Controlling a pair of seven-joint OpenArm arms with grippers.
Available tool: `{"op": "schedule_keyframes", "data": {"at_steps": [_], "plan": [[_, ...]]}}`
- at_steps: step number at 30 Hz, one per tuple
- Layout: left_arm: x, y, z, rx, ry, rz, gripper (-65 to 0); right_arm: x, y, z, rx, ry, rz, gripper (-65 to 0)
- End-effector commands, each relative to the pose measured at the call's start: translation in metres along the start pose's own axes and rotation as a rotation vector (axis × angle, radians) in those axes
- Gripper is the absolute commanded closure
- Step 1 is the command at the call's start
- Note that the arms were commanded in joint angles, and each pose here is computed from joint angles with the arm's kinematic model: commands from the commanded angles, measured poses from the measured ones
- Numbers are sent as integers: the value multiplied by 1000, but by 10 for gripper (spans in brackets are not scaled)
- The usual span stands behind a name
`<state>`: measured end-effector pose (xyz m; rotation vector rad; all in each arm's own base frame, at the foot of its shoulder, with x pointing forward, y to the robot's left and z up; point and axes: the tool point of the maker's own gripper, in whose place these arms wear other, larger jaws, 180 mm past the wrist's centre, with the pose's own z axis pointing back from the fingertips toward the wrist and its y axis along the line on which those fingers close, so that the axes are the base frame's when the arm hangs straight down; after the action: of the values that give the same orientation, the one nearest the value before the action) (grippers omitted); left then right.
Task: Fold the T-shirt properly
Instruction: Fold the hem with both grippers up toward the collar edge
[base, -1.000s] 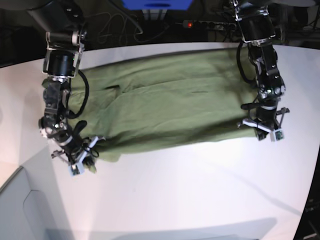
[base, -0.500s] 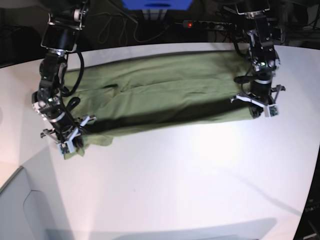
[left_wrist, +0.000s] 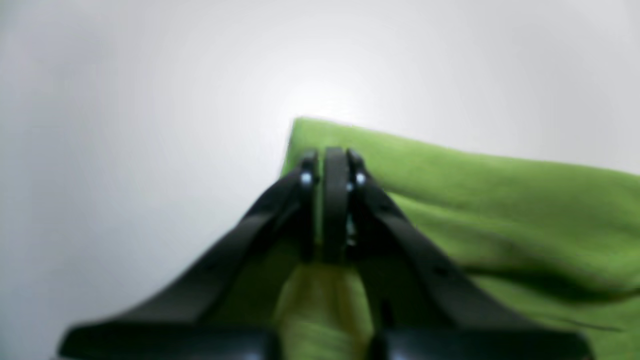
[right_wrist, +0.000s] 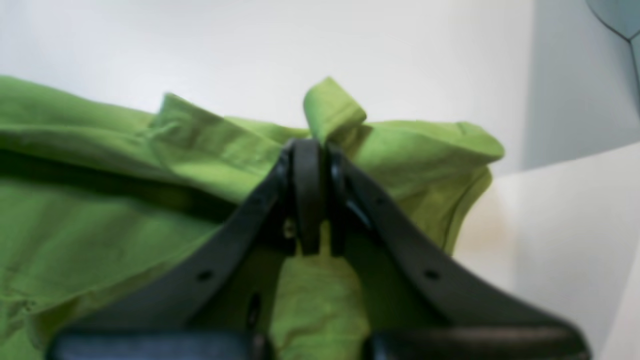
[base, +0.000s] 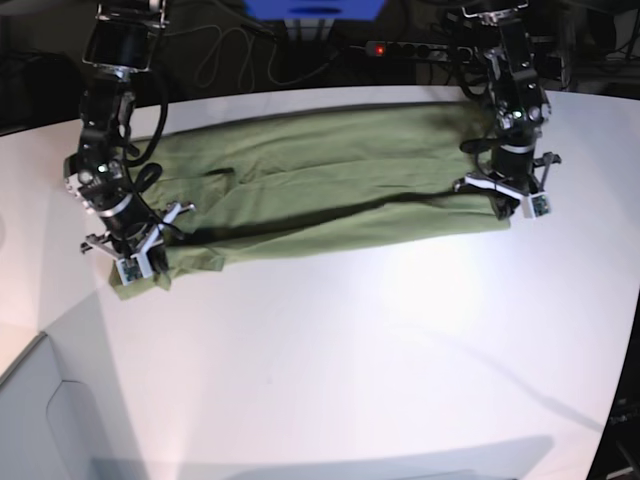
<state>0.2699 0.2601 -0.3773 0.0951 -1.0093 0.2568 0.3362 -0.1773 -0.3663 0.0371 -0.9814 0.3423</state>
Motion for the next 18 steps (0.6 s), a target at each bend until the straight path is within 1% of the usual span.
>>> {"op": "schedule_keyframes", "data": {"at_steps": [1,8,11,18], "plan": [[10,1,2,0,-39,-5,0,15,-4,3,-6,-52,6,-2],[5,-2,3,-2,-30,7,0,-7,8,7,16,-12,-9,-2],[5,-2,3,-2,-29,7,0,-8,13,6,20,-15,-26,-2],[3,-1,3,1,-25,7,0,-4,14,9,18,-26,-18,-2]]}}
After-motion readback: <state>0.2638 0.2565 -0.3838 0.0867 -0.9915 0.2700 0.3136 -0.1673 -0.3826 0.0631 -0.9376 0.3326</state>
